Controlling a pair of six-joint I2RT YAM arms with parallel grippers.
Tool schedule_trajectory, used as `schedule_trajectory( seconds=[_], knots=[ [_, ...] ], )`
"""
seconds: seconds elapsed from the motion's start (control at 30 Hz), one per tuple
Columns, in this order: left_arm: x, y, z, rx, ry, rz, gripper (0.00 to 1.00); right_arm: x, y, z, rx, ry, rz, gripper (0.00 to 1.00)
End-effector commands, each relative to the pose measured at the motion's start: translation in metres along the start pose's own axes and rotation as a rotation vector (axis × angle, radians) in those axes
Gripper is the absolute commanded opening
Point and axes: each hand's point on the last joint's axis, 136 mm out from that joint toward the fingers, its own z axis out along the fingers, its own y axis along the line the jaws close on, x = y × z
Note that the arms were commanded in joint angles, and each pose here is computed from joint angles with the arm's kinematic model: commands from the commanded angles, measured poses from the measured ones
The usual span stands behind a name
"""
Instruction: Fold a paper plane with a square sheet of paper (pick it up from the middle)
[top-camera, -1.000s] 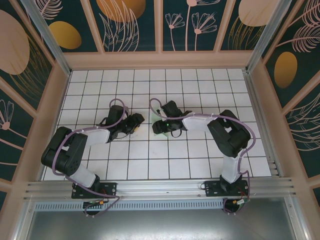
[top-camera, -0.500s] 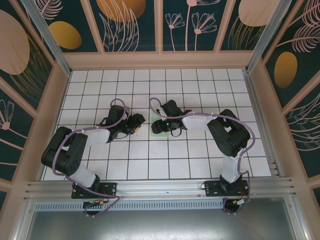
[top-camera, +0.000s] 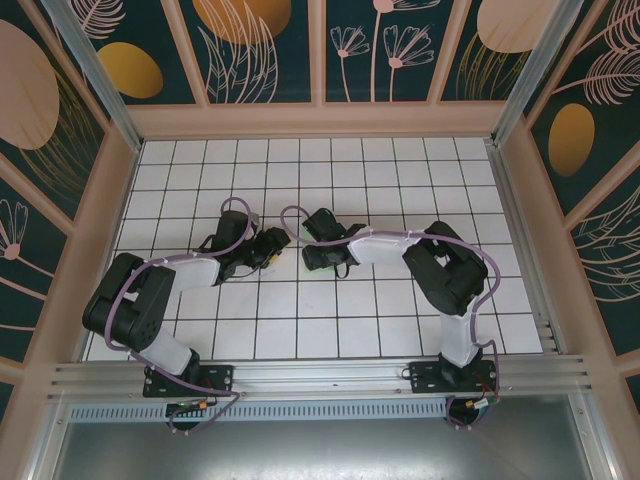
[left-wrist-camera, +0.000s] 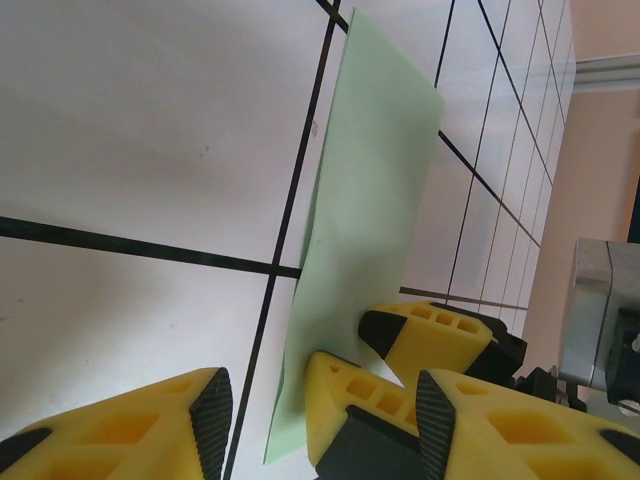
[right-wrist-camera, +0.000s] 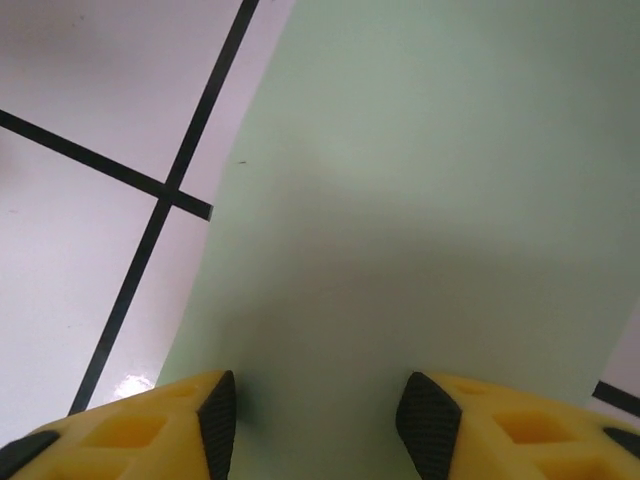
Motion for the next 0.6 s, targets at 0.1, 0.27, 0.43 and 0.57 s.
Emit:
schedule_trajectory(
  seconds=[0.1,0.27,0.43,0.57],
  knots=[
    [-0.004,-0.001,0.001,0.001,-0.010,0.024,0.54,0.110,-0.067,0.030,0.216,0.336,-0.009,0.45],
    [-0.003,-0.003,0.000,0.006,-0.007,0.030,0.55,0.101,-0.043,0.022,0.011,0.308,0.067,0.45],
    [-0.003,-0.003,0.000,0.010,-0.002,0.035,0.55,0.096,-0.045,0.017,-0.048,0.298,0.118,0.47],
    [-0.002,-0.003,0.001,0.011,0.001,0.037,0.55,0.096,-0.049,0.017,-0.053,0.301,0.123,0.48]
  ],
)
